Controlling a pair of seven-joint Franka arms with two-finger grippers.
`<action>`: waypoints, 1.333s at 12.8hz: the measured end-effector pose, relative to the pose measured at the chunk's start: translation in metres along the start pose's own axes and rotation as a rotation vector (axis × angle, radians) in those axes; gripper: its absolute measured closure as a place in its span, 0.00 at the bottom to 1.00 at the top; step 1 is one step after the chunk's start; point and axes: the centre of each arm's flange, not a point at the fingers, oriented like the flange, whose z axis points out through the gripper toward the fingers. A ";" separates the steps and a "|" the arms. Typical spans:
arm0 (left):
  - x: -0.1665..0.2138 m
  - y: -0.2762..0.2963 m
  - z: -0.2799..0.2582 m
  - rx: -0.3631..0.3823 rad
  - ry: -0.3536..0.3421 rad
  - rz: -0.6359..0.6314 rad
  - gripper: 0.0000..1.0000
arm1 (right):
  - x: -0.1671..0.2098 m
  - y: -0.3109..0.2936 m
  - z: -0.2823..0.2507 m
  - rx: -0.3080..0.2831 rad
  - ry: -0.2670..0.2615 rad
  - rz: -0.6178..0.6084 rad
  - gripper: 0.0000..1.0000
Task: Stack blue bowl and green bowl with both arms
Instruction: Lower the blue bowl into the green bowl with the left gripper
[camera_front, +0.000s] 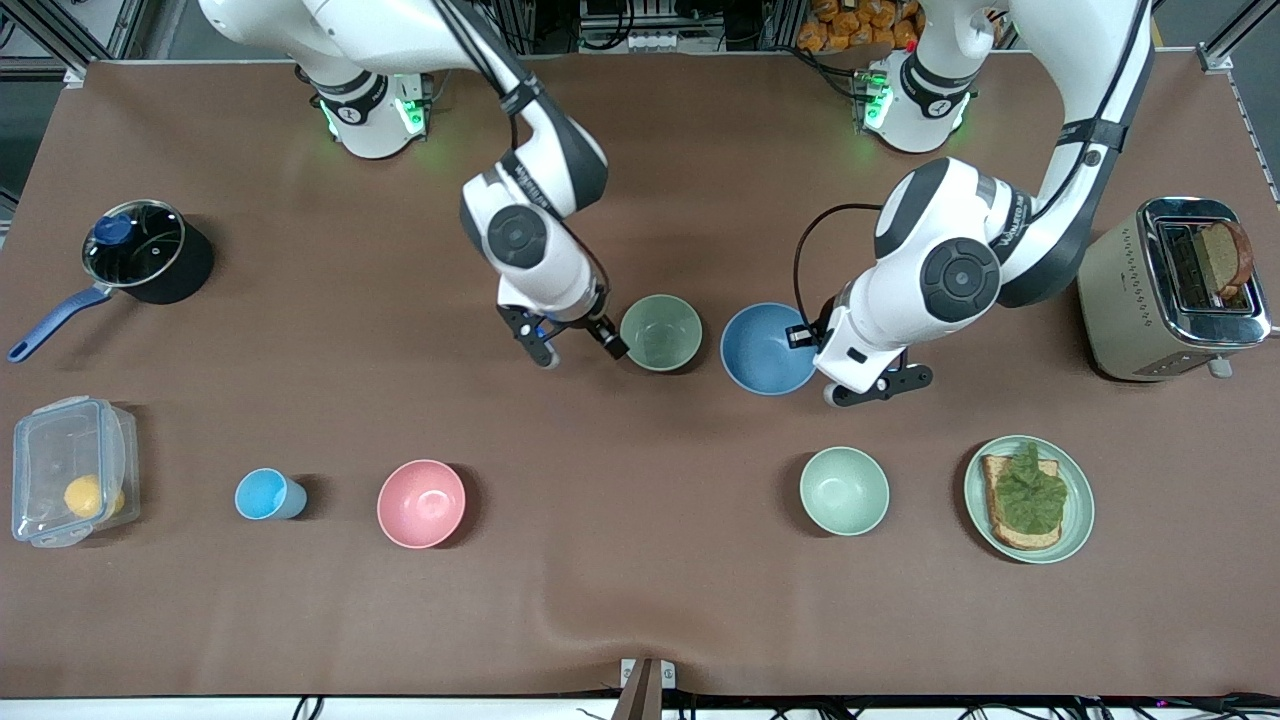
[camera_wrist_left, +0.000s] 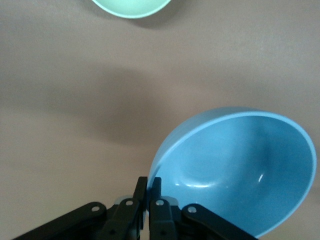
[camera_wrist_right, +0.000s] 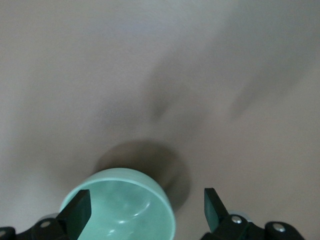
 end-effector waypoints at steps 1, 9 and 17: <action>-0.002 0.001 0.002 -0.007 -0.011 -0.002 0.95 | 0.012 -0.002 -0.001 0.010 -0.053 0.071 0.00; -0.026 0.031 0.018 -0.016 -0.034 0.003 0.95 | 0.042 -0.001 0.061 0.071 -0.103 0.233 0.00; -0.035 0.050 0.049 -0.032 -0.021 -0.048 0.95 | 0.021 0.002 0.084 0.121 -0.145 0.291 0.00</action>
